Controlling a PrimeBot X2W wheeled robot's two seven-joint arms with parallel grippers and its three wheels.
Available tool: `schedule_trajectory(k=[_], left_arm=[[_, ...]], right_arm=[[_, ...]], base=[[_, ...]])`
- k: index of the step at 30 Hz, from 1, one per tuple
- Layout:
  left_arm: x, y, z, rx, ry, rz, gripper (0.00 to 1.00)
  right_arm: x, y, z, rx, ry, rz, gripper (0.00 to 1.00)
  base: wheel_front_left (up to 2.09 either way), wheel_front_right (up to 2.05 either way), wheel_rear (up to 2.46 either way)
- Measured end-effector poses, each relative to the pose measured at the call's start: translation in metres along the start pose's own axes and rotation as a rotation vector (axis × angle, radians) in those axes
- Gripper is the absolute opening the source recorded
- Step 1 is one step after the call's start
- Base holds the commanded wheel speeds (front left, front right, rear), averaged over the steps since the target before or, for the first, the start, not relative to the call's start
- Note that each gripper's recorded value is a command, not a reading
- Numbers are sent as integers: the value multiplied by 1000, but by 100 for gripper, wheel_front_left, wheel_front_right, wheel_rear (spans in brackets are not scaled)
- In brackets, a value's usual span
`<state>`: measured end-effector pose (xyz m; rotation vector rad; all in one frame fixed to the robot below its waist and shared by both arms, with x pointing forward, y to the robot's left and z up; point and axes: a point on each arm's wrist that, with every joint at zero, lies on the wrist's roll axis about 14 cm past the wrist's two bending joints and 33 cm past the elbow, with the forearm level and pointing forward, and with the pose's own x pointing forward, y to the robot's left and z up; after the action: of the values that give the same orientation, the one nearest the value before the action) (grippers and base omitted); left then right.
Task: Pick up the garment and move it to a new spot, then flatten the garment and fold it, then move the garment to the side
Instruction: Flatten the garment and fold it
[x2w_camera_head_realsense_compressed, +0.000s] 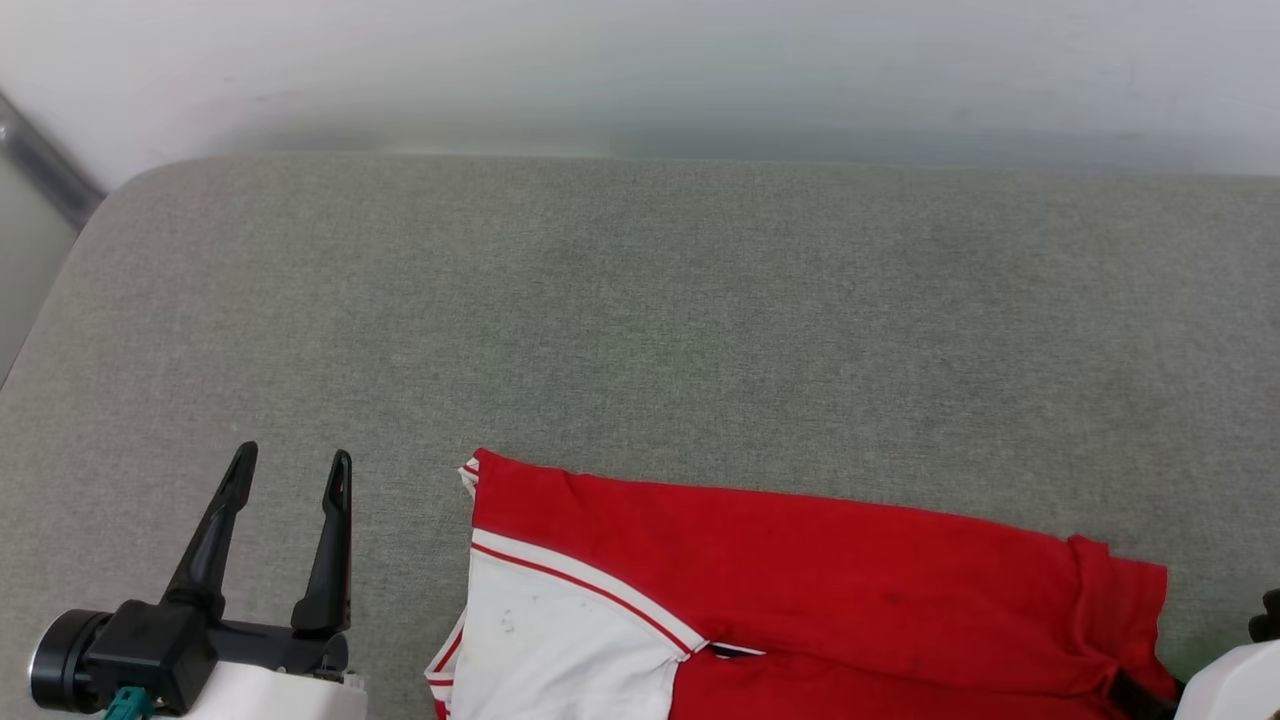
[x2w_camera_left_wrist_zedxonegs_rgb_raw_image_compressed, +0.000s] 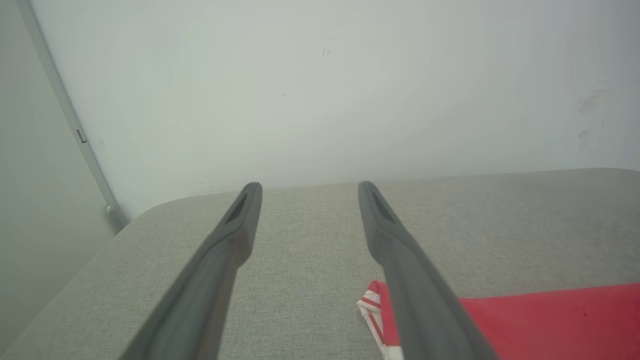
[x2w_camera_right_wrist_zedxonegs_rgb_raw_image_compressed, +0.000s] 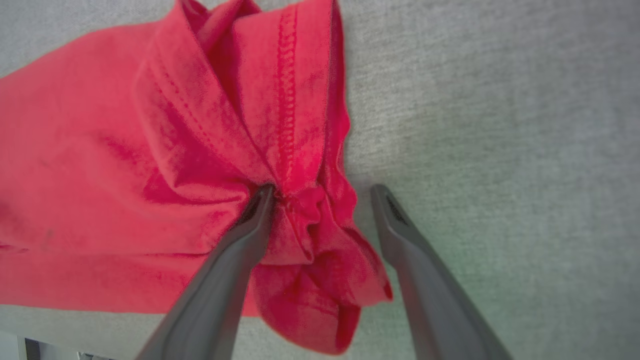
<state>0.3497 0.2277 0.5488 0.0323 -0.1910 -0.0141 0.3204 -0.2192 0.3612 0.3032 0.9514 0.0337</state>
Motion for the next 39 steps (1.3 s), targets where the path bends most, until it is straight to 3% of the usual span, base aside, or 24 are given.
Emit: schedule_trajectory(k=[14, 15, 16, 17, 26, 35, 39], left_arm=[[0, 4, 1, -1, -7, 16, 100], [0, 4, 2, -1, -9, 16, 100], [0, 4, 2, -1, -11, 15, 100], [0, 3, 3, -2, -13, 14, 100], [1, -4, 6, -3, -23, -17, 100], [5, -16, 4, -15, -22, -59, 100], [6, -20, 5, -20, -24, -71, 100]], right_arm=[[17, 44, -13, -27, 52, 141, 100], [17, 46, -12, -34, 52, 143, 47], [17, 46, -12, -40, 50, 144, 4], [18, 46, -12, -41, 42, 144, 0], [12, 30, 6, -29, -61, 102, 0], [-22, -68, 39, -26, -161, -158, 0], [-35, -88, 53, -38, -205, -225, 0]], base=[[0, 0, 0], [0, 0, 0], [0, 0, 0], [0, 0, 0], [0, 0, 0], [0, 0, 0], [0, 0, 0]])
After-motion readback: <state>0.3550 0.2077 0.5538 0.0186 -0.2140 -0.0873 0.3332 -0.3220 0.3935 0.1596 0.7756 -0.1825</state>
